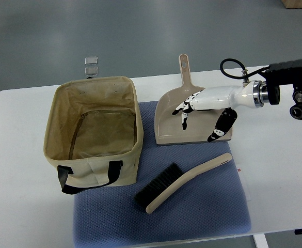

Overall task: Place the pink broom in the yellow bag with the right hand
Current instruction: 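Lower the right hand past the dustpan toward the brush handle, then close the right hand fingers around the beige brush handle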

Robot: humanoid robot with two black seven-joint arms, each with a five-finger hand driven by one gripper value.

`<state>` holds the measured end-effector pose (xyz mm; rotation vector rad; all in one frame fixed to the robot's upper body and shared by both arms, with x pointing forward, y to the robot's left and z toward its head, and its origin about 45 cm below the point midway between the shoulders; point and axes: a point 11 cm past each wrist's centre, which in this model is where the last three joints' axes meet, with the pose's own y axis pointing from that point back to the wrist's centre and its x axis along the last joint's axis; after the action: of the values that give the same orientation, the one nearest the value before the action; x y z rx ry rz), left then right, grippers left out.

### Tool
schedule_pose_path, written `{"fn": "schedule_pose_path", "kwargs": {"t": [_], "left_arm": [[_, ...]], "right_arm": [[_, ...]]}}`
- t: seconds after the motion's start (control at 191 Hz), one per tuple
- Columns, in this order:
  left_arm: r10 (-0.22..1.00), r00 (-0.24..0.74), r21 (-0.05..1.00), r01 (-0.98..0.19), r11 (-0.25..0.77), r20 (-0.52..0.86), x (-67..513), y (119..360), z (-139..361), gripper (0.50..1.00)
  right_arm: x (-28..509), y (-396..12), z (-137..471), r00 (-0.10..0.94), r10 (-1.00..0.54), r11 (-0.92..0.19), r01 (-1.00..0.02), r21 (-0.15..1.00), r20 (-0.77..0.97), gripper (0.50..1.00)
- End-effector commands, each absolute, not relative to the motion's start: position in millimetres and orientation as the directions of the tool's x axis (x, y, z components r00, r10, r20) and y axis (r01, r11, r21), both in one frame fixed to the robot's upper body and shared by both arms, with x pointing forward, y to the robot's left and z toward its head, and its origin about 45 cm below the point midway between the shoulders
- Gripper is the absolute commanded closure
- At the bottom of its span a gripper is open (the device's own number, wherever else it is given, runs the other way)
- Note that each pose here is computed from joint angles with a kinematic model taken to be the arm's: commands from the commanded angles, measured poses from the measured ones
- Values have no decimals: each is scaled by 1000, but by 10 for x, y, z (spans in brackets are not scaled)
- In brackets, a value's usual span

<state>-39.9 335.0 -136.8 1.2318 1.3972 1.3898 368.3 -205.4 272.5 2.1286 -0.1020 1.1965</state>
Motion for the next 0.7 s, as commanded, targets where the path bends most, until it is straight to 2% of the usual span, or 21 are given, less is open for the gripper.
{"fn": "schedule_pose_path", "kwargs": {"t": [0.0, 0.696], "left_arm": [[972, -213, 992, 100, -75, 95, -398, 3350, -1368, 500], [973, -211, 992, 100, -75, 95, -398, 3350, -1368, 500]], "right_arm": [[3598, -2119, 2531, 605, 236, -758, -375, 533, 761, 570], [3296, -2266, 1886, 647, 149, -746, -423, 514, 748, 570]]}}
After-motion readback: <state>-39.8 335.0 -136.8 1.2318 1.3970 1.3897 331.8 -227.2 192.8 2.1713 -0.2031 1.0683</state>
